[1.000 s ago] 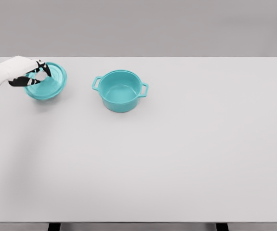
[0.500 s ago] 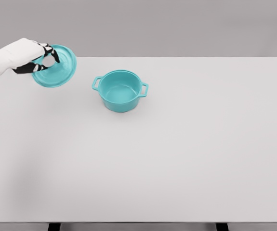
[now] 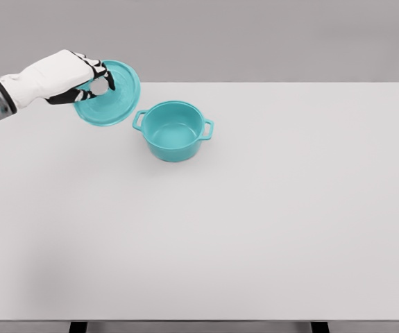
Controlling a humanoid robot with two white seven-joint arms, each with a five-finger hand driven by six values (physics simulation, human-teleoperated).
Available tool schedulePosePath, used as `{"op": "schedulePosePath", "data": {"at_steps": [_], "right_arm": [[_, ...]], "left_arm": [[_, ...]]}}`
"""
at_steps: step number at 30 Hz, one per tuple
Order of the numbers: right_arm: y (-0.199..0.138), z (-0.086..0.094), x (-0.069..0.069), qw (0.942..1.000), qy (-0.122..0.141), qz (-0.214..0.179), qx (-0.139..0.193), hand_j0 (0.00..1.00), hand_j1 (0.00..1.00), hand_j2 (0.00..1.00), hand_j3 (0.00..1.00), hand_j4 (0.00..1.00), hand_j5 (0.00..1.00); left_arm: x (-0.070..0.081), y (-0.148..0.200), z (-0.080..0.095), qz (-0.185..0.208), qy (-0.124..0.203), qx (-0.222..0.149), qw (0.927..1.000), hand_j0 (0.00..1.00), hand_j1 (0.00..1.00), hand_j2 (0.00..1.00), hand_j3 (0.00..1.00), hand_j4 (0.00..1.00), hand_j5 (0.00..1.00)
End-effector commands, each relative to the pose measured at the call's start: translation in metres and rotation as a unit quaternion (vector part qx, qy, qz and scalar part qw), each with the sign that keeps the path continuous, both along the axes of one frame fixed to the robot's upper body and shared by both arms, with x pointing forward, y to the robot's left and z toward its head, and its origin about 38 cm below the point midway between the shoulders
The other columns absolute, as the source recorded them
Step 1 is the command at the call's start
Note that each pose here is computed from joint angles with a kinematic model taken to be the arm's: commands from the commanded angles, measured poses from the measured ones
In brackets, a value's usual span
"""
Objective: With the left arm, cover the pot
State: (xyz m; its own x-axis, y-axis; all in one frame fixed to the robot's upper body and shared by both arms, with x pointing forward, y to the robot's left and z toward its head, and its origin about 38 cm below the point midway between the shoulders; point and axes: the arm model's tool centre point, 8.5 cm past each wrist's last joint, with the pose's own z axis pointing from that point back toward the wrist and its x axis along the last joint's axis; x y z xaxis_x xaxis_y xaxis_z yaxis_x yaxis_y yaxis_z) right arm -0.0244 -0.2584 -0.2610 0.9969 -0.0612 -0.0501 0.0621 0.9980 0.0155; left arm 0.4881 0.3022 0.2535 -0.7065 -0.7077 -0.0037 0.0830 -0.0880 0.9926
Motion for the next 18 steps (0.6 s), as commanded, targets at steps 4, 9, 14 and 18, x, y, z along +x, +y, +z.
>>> {"op": "schedulePosePath", "data": {"at_steps": [4,9,14,18], "right_arm": [[0.000,0.000,0.000,1.0000,0.000,0.000,0.000,1.00,1.00,1.00,1.00,1.00,1.00],[0.000,0.000,0.000,1.0000,0.001,0.000,0.000,1.00,1.00,1.00,1.00,1.00,1.00],[0.000,0.000,0.000,1.0000,0.001,0.000,0.000,1.00,1.00,1.00,1.00,1.00,1.00],[0.000,0.000,0.000,1.0000,0.001,0.000,0.000,1.00,1.00,1.00,1.00,1.00,1.00]], "left_arm": [[-0.004,-0.016,0.005,-0.023,-0.007,-0.004,0.9997,0.46,0.46,0.46,0.46,0.46,0.46],[-0.002,-0.028,0.004,-0.036,-0.007,-0.001,0.9993,0.45,0.45,0.45,0.45,0.45,0.45],[-0.003,-0.046,-0.004,-0.053,0.000,-0.005,0.9986,0.45,0.45,0.45,0.45,0.45,0.45],[-0.004,-0.051,-0.002,-0.060,-0.003,-0.003,0.9982,0.45,0.45,0.45,0.45,0.45,0.45]]}}
